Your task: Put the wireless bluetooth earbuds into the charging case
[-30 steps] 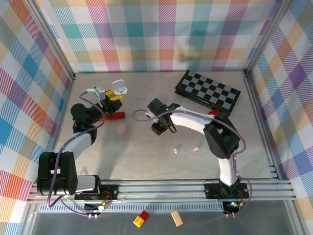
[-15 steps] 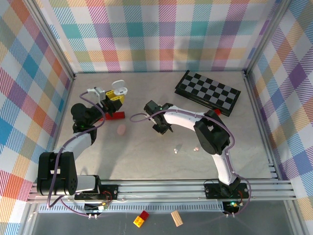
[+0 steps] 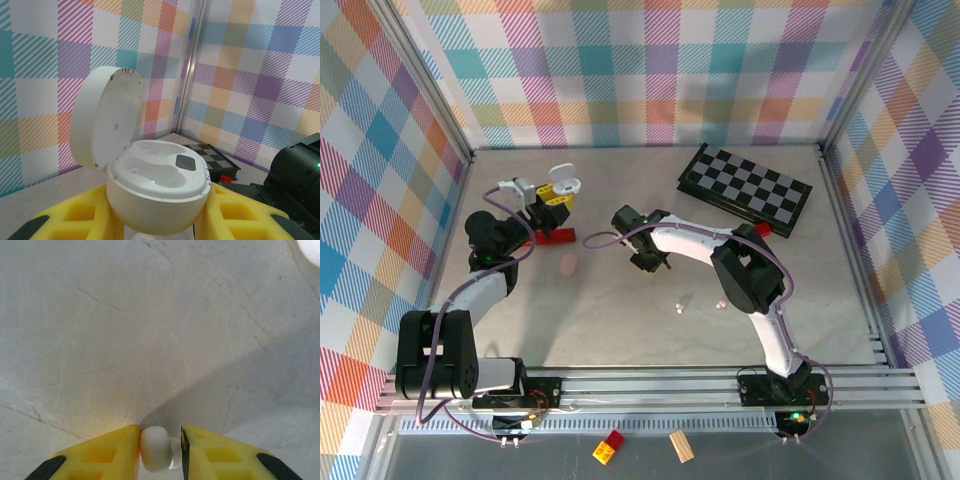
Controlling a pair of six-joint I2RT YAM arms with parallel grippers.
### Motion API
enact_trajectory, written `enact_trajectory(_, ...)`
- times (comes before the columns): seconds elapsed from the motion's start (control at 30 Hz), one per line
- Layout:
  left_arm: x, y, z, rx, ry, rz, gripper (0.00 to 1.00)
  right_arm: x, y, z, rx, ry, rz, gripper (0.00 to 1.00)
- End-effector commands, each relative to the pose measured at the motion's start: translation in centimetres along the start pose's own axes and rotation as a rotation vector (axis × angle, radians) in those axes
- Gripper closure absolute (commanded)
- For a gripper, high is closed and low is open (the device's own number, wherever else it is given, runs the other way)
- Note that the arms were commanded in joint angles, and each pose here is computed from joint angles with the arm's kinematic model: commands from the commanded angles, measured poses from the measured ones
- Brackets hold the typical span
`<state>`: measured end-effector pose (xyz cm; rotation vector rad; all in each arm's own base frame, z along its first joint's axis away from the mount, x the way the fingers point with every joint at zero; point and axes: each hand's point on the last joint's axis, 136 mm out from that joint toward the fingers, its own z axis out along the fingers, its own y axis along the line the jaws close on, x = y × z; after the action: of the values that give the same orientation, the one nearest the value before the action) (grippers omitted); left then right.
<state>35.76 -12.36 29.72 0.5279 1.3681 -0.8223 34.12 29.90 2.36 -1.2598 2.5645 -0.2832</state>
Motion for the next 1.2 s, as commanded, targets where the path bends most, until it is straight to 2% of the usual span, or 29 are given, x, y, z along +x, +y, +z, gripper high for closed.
enact_trajectory(0.0, -1.7, -0.3, -0.2, 0.016, -0.039, 0.055, 0.67, 0.3, 0.2, 0.2, 0.005, 0.030, -0.022, 0.74)
enact_trajectory(0.27, -1.7, -0.5, -0.3, 0.020, -0.041, 0.061, 0.67, 0.0, 0.2, -0.3, -0.017, 0.015, 0.003, 0.79)
enact_trajectory(0.4, -1.7, -0.7, -0.4, 0.027, -0.048, 0.059, 0.66, -0.6, -0.3, -2.4, -0.063, -0.052, 0.069, 0.79)
enact_trajectory(0.5, -1.6, -0.8, -0.3, 0.032, -0.050, 0.056, 0.67, -0.7, -1.0, -4.3, -0.133, -0.115, 0.183, 0.79)
enact_trajectory(0.6, -1.6, -1.0, -0.1, 0.043, -0.055, 0.052, 0.67, -0.5, -1.7, -6.4, -0.239, -0.185, 0.299, 0.79)
enact_trajectory(0.8, -1.3, -1.9, 0.4, 0.061, -0.049, 0.079, 0.67, 0.5, -2.7, -9.9, -0.559, -0.279, 0.537, 0.79)
enact_trajectory(0.97, 0.4, -4.0, 1.4, 0.065, 0.060, 0.154, 0.67, 0.9, -3.5, -11.9, -0.802, -0.341, 0.684, 0.79)
enact_trajectory(1.07, 1.5, -5.5, 2.0, 0.088, 0.118, 0.180, 0.66, 1.1, -3.8, -12.4, -0.891, -0.368, 0.726, 0.79)
enact_trajectory(1.17, 1.9, -6.5, 2.3, 0.117, 0.124, 0.172, 0.66, 1.5, -3.9, -12.7, -0.951, -0.372, 0.750, 0.79)
